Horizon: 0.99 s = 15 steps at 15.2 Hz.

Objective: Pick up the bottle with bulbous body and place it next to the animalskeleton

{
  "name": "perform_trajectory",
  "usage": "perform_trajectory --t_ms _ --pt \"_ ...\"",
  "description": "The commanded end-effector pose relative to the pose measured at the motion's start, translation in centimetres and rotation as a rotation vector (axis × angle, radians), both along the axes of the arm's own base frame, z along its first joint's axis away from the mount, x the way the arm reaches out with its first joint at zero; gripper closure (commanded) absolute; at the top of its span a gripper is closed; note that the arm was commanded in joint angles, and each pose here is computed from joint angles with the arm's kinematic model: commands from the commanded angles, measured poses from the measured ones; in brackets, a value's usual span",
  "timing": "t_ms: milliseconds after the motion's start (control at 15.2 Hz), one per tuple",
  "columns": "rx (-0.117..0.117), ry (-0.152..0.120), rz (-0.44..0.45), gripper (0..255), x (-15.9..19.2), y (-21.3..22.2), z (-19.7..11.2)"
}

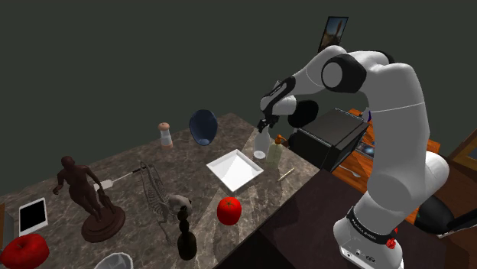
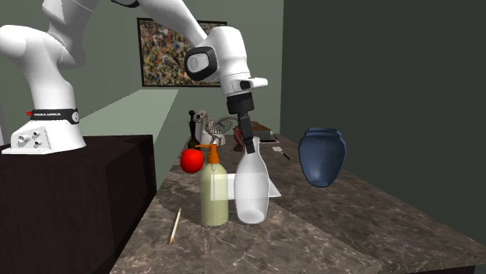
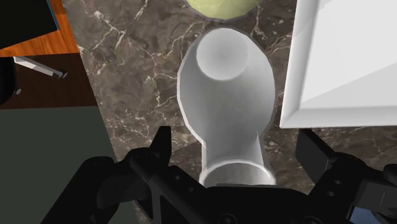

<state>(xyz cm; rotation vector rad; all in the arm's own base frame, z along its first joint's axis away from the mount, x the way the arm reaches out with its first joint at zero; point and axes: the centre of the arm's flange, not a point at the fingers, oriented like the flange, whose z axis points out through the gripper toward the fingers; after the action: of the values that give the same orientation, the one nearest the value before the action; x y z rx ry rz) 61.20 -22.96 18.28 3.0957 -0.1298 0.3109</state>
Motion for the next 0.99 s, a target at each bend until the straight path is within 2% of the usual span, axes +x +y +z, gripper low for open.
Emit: perform_trajectory --t_ms 0,198,264,924 --pt "0.0 0.0 0.0 0 0.03 -0.02 -0.02" --pt "0.0 0.0 0.0 0 0.03 -0.02 -0.02" --pt "0.0 0.0 0.0 255 0.03 -0.02 -0.02" --pt "0.0 0.0 0.0 255 0.03 -0.02 0.5"
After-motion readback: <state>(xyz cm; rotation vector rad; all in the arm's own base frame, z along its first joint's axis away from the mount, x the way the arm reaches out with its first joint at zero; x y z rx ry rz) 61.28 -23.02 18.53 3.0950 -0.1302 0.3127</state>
